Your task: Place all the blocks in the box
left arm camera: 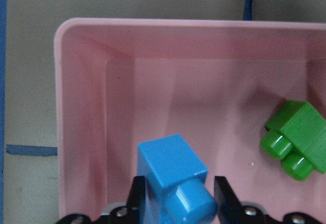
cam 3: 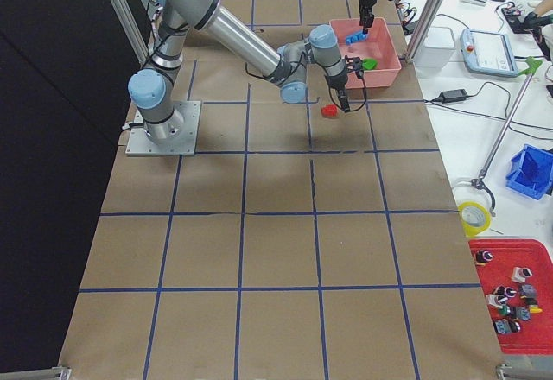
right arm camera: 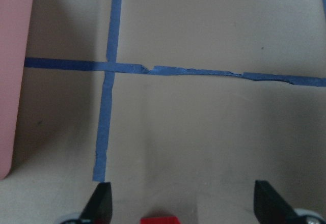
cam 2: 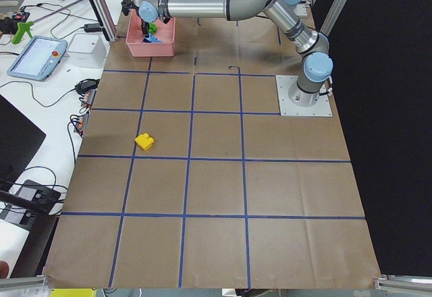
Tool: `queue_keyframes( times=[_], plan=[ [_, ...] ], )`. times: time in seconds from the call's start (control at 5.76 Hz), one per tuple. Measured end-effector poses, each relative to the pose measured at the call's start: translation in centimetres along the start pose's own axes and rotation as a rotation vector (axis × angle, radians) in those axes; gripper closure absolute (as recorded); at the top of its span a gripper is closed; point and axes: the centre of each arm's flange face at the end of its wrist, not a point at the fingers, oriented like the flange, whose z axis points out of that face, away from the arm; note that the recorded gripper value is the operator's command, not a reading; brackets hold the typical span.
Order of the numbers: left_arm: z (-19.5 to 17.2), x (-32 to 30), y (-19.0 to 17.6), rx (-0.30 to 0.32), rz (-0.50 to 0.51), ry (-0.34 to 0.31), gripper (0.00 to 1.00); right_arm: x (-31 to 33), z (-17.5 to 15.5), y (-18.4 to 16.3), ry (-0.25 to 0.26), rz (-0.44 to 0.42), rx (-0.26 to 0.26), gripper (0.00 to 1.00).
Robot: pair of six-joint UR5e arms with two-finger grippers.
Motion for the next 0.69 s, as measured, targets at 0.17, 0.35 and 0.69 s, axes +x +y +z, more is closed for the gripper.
queue_keyframes(
  times=[0.17,0.35,0.69],
  plan=[
    [-2.4,0.0,0.0,0.027,-0.004,0.009,0.02,-0.6,0.9,1.4,-0.011,-0.008,-0.031,0.06],
    [-6.1,-0.3,0.4,0.060,-0.004,0.016,0.02,-0.9,1.7,2.9,-0.020,-0.009,-0.065,0.08],
    [-13.2,-4.6,0.9,0.064,0.002,0.005,0.02,-0.7,2.3,4.4,-0.020,-0.005,-0.100,0.78]
  ],
)
